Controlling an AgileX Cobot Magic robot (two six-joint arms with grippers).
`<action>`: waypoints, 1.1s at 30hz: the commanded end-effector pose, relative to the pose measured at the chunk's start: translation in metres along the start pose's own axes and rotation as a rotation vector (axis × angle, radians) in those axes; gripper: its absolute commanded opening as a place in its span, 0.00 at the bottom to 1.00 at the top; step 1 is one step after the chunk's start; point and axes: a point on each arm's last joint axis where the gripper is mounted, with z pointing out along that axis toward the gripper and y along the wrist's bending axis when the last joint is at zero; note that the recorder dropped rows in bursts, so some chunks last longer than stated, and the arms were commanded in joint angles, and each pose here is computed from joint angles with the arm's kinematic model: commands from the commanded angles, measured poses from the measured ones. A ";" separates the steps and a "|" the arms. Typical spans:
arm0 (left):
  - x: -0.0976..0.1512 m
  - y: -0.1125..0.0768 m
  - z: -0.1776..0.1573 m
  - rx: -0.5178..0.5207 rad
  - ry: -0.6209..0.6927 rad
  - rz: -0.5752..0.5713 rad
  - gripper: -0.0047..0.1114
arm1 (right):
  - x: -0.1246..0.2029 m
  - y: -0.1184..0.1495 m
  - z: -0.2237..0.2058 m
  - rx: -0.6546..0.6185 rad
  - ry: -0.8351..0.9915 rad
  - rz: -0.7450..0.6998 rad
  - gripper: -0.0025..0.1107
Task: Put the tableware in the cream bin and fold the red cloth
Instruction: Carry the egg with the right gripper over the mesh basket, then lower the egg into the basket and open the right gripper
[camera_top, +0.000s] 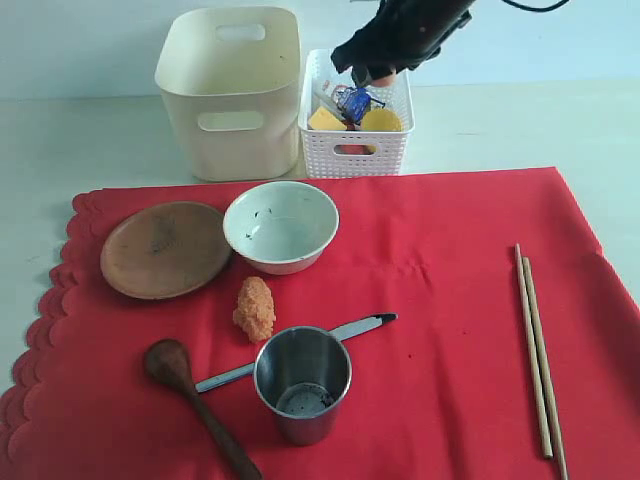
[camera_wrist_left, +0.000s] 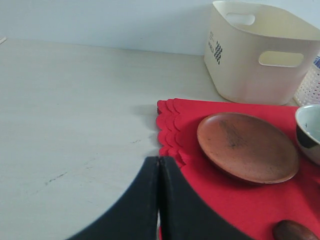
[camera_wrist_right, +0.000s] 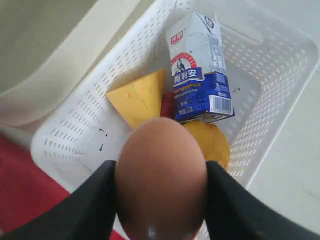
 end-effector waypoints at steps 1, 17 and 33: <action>0.000 0.000 0.000 -0.004 -0.012 0.000 0.04 | 0.005 -0.005 0.027 0.013 -0.029 0.000 0.02; 0.000 0.000 0.000 -0.004 -0.012 0.000 0.04 | 0.023 -0.003 0.075 -0.032 -0.025 -0.033 0.60; 0.000 0.000 0.000 -0.004 -0.012 0.000 0.04 | 0.000 0.005 -0.003 -0.081 0.010 -0.058 0.71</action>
